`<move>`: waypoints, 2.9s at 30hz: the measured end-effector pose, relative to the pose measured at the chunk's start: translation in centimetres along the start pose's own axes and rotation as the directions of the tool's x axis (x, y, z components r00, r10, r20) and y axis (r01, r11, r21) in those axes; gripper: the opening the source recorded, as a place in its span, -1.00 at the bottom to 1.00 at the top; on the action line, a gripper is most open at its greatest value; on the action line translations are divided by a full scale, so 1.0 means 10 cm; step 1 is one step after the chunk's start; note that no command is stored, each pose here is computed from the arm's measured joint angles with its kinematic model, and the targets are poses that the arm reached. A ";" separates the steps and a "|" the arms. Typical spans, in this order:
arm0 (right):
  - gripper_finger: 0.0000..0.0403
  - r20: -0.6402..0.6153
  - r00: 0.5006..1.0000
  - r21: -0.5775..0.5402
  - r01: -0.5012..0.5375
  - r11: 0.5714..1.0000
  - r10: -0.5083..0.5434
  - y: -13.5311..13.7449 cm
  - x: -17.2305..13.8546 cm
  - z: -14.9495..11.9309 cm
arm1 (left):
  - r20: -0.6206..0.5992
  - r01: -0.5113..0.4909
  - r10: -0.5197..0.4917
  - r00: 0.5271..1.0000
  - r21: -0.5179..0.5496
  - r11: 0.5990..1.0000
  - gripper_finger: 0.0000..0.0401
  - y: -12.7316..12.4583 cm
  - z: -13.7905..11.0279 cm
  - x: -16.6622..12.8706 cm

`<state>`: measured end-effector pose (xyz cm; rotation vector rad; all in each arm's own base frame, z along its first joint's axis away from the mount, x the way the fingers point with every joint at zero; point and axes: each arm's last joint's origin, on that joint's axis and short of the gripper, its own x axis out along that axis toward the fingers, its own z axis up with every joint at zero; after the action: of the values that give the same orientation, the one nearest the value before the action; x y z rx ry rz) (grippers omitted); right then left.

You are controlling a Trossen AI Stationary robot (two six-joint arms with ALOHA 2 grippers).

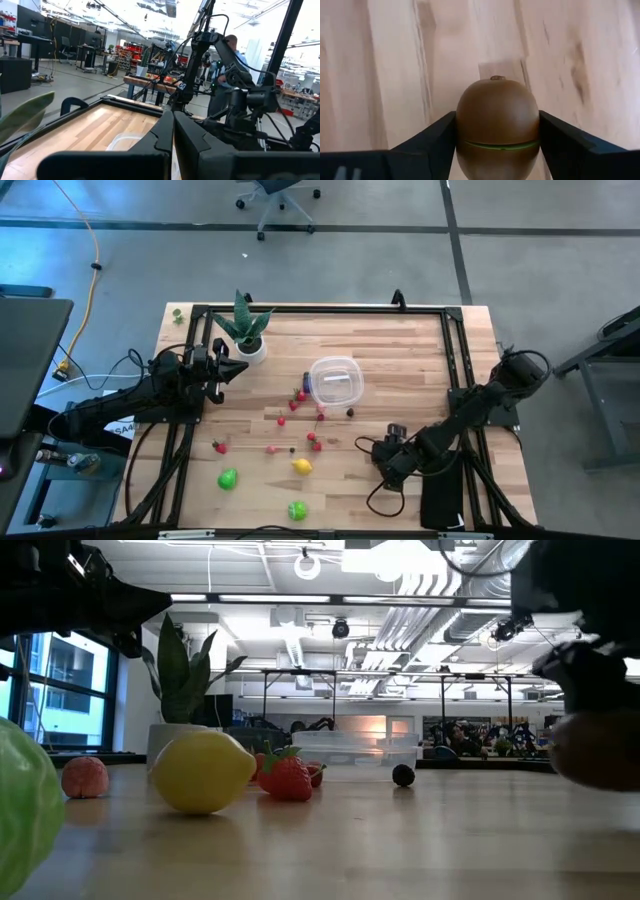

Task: Pick and placing Produce into tupperware
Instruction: Put the kiwi into the transparent bin, then put the blackberry into the transparent bin

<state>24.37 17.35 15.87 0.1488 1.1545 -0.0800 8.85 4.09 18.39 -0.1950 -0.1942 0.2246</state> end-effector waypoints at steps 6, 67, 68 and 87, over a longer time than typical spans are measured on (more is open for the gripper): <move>0.14 0.090 0.996 0.009 0.023 1.000 -0.023 -0.02 -0.11 0.31 | 0.000 0.000 0.000 1.000 0.000 1.000 -0.99 0.00 0.00 0.00; 0.40 -0.006 0.999 0.068 0.040 0.997 -0.039 -2.25 0.46 1.81 | 0.000 0.000 0.000 1.000 0.000 1.000 -0.99 0.00 0.00 0.00; 0.40 -0.002 0.999 0.076 0.036 0.996 -0.036 -2.25 0.42 1.81 | 0.000 0.000 0.000 1.000 0.000 1.000 -0.99 0.00 0.00 0.00; 0.40 0.383 0.864 0.422 0.152 0.894 -0.328 -0.88 -0.22 0.87 | -0.002 -0.001 0.001 1.000 0.000 1.000 -0.99 0.00 0.00 0.00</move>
<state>30.11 7.29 20.66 0.3096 0.6773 -0.5441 8.86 4.10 18.37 -0.1958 -0.1924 0.2257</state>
